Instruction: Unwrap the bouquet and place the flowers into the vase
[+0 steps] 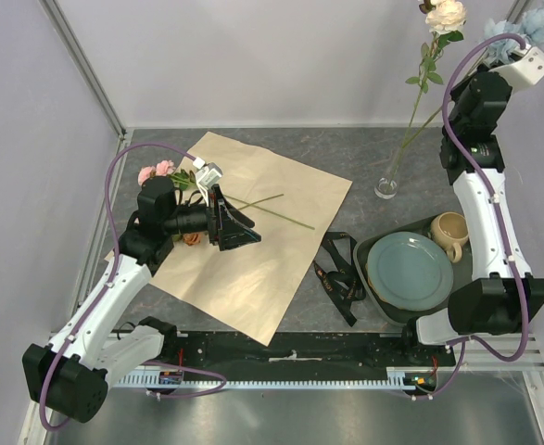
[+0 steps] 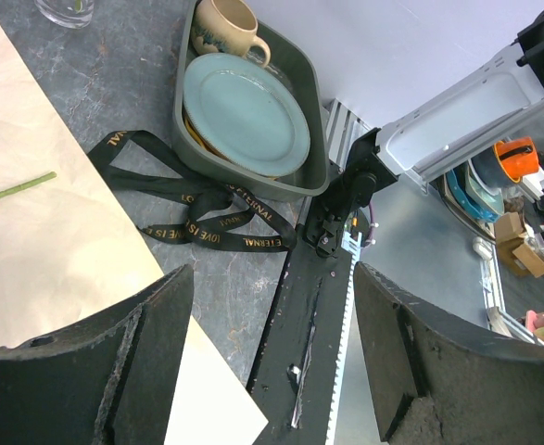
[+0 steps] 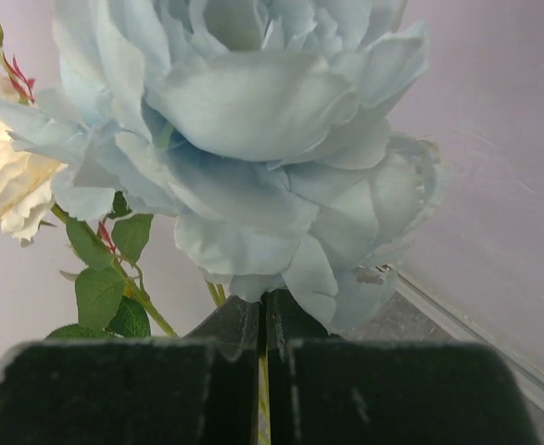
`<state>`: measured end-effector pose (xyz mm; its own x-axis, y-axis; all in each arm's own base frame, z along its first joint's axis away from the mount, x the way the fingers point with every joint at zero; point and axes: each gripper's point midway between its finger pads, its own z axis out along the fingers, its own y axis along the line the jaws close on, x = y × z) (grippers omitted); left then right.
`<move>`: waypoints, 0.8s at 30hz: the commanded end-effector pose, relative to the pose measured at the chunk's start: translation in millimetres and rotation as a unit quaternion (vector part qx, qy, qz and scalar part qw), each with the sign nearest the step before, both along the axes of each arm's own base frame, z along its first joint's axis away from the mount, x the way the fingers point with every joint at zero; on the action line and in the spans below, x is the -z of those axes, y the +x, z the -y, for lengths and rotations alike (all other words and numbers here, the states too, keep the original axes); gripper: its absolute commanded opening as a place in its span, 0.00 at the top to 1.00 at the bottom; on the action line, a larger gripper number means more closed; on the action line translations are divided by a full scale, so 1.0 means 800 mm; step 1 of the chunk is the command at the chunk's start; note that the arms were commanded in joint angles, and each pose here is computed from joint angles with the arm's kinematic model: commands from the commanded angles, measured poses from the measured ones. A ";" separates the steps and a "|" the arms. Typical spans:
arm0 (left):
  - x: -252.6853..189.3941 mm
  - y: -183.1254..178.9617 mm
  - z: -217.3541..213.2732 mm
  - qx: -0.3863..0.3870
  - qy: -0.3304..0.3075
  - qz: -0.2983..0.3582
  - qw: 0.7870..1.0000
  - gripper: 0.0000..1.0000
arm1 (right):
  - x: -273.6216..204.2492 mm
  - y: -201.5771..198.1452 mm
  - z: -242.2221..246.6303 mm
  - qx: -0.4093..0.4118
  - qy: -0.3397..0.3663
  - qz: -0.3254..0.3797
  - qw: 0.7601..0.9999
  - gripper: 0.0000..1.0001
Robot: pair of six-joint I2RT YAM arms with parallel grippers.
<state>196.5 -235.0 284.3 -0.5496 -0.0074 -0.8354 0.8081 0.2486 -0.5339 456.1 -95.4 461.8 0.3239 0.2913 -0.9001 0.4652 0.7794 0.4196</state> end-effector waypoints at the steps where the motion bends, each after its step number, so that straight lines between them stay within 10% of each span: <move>1: -0.006 -0.003 0.001 0.013 -0.006 0.024 1.000 0.24 | 0.004 0.008 -0.012 -0.009 0.001 0.015 1.000 1.00; 24: -0.005 -0.003 0.001 0.010 -0.005 0.024 1.000 0.24 | 0.104 0.029 -0.058 -0.007 -0.013 -0.041 0.999 1.00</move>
